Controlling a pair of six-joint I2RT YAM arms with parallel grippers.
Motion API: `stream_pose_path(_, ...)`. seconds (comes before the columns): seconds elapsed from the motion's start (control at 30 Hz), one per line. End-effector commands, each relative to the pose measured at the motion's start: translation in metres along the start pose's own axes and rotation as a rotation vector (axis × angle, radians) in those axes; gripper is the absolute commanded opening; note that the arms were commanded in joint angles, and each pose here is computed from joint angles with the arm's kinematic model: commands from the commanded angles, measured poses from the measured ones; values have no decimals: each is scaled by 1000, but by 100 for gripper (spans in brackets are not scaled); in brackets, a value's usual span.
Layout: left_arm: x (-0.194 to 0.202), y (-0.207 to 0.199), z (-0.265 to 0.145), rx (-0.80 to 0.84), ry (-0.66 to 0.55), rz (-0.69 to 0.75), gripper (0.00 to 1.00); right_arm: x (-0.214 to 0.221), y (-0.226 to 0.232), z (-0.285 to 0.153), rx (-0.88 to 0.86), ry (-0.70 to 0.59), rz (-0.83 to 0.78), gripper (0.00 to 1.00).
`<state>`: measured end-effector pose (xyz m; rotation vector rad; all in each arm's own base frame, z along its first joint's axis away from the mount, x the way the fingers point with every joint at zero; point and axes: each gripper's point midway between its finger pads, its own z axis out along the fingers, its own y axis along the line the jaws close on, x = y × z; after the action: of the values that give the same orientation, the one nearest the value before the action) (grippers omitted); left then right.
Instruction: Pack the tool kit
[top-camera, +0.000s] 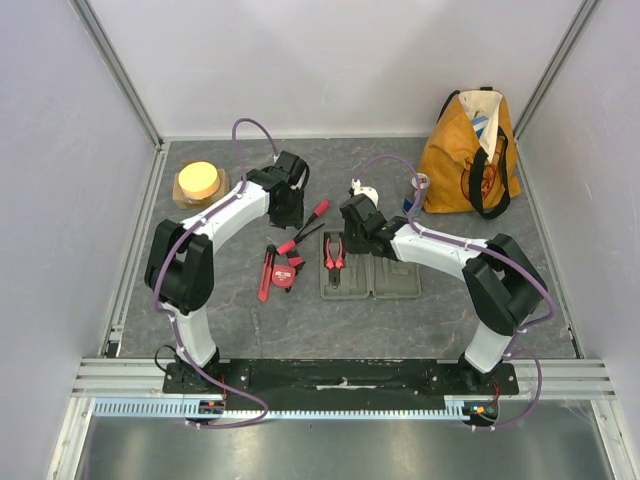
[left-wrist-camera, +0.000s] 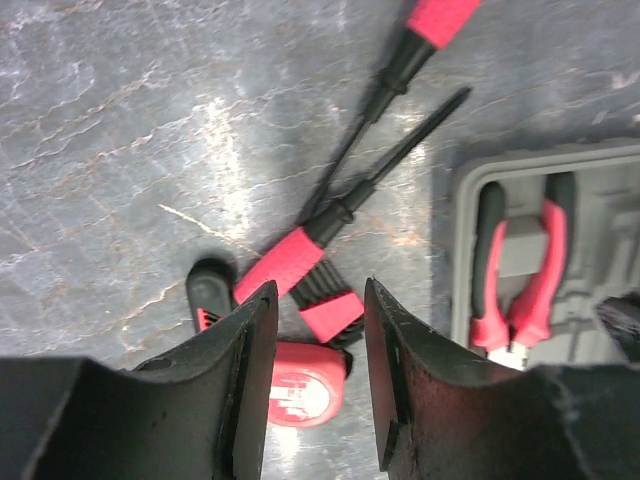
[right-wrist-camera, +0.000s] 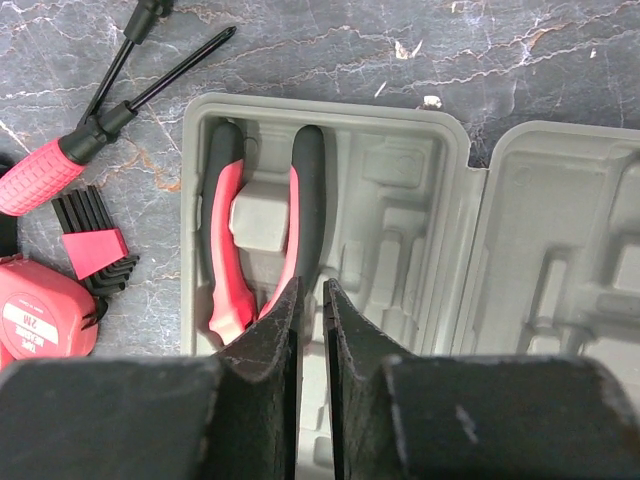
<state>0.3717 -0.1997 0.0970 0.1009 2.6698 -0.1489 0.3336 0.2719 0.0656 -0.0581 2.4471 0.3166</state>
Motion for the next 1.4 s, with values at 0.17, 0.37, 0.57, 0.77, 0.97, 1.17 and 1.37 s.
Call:
stream_pose_path(0.17, 18, 45, 11, -67, 41, -22, 46, -22, 11, -16, -50, -66, 28, 19)
stream_pose_path(0.37, 49, 63, 4, -78, 69, -89, 48, -18, 12, -15, -56, -53, 27, 20)
stream_pose_path(0.57, 73, 68, 5, -74, 104, -115, 50, -17, 13, -14, -58, -48, 33, 21)
stream_pose_path(0.77, 84, 67, 18, -72, 157, -113, 49, -15, 11, -14, -52, -46, 36, 20)
stream_pose_path(0.97, 85, 67, 28, -93, 183, -130, 48, -12, 4, -18, -40, -52, 42, 21)
stream_pose_path(1.17, 88, 77, 31, -154, 206, -138, 25, -16, -8, -30, -23, -81, 69, 21)
stream_pose_path(1.37, 62, 80, 2, -177, 124, -129, 2, -17, -46, -51, 69, -113, 120, 22)
